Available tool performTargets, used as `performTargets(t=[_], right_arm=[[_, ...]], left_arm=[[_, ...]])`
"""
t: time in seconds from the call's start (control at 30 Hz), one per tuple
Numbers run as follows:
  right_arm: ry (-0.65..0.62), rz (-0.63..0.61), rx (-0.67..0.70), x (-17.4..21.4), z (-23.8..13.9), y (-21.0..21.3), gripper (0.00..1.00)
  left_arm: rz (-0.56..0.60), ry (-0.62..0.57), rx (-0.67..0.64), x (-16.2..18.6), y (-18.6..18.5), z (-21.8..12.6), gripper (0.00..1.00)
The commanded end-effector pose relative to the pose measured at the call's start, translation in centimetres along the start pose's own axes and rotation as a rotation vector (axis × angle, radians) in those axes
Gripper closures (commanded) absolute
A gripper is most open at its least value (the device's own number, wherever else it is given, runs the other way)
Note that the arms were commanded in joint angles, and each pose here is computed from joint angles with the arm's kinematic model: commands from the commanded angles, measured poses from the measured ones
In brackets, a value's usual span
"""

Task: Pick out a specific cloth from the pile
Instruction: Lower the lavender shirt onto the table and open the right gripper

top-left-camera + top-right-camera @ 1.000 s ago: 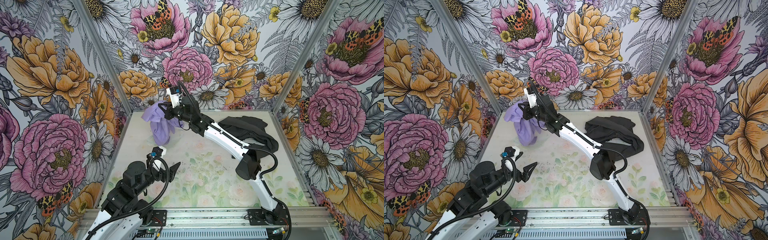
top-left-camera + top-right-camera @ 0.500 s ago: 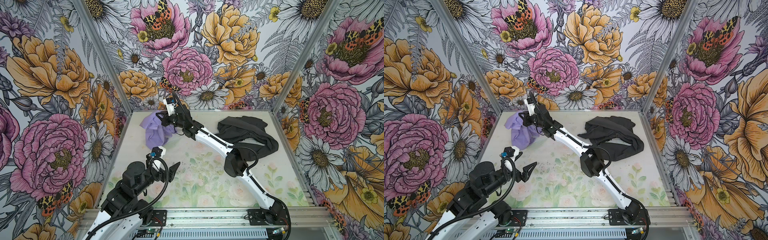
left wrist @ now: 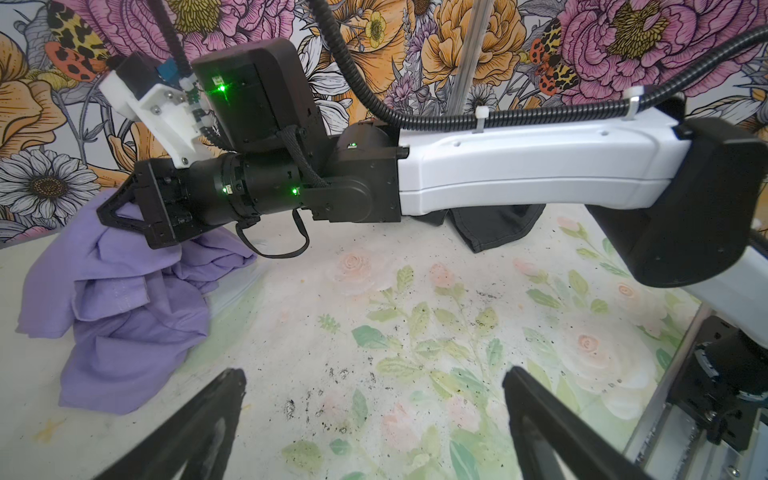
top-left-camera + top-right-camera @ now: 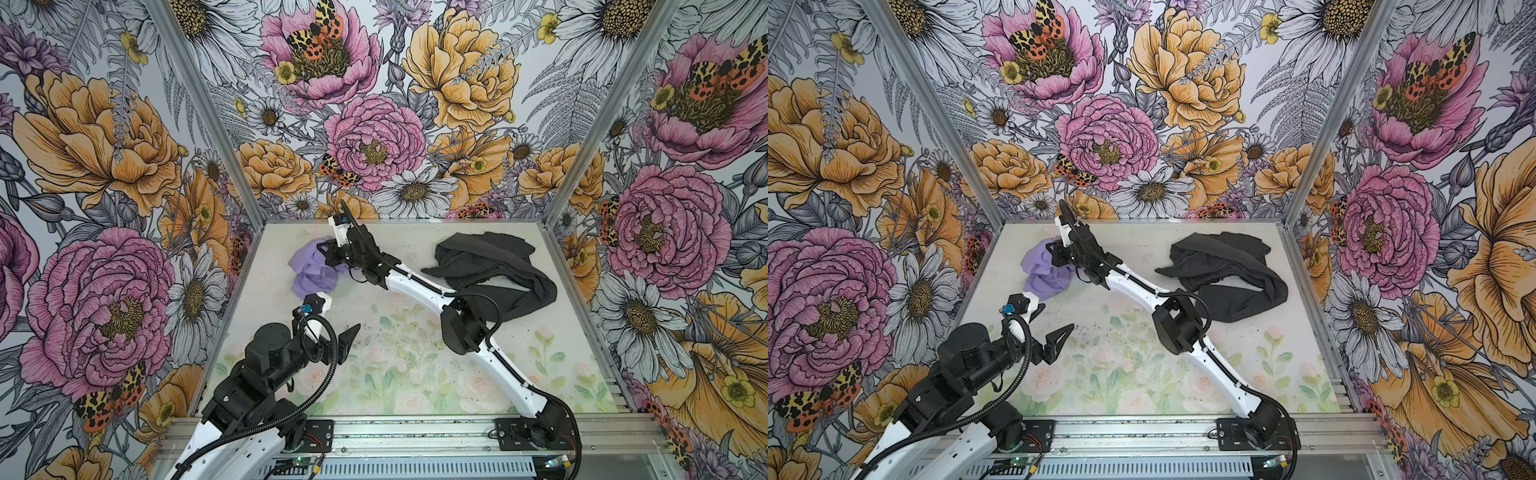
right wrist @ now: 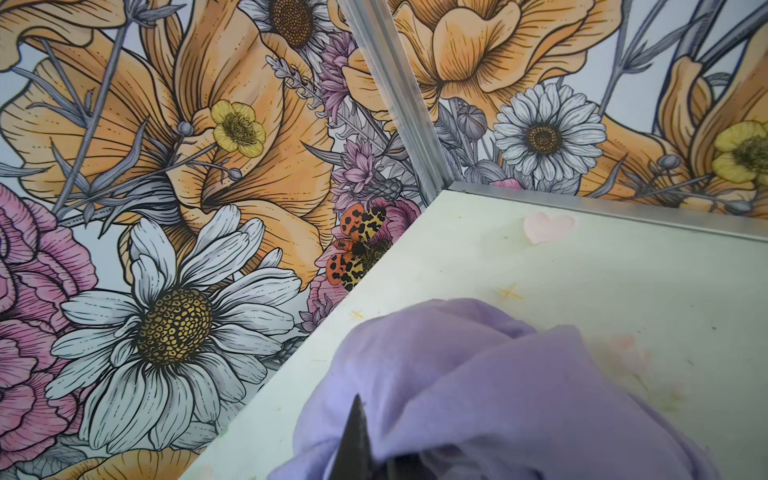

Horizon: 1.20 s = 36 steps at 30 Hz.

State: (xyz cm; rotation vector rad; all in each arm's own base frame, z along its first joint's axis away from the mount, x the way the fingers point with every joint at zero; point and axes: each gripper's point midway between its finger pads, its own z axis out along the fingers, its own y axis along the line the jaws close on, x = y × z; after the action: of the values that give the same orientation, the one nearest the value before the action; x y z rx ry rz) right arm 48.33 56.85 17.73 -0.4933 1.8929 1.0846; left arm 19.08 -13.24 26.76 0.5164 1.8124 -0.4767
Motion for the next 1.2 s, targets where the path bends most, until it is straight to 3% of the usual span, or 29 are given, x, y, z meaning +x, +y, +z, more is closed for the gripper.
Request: performTargets(t=[0.0, 0.37, 0.73, 0.93, 1.17], right_arm=[[0.043, 0.042, 0.108, 2.7, 0.3, -2.6, 1.0], [0.217, 0.134, 0.204, 12.1, 0.5, -5.2, 1.0], [0.336, 0.206, 0.289, 17.4, 0.1, -6.7, 1.0], [0.364, 0.218, 0.301, 18.0, -0.5, -6.6, 0.99], [0.367, 0.235, 0.245, 16.6, -0.8, -4.8, 0.85]], left_arm=[[0.017, -0.02, -0.006, -0.3, 0.1, -0.3, 0.01], [0.018, -0.024, -0.015, -0.4, 0.2, -0.4, 0.01], [0.016, -0.03, -0.02, -0.5, 0.3, -0.5, 0.01], [0.017, -0.031, -0.024, -0.5, 0.4, -0.6, 0.01], [0.017, -0.041, -0.03, -0.6, 0.4, -0.8, 0.01]])
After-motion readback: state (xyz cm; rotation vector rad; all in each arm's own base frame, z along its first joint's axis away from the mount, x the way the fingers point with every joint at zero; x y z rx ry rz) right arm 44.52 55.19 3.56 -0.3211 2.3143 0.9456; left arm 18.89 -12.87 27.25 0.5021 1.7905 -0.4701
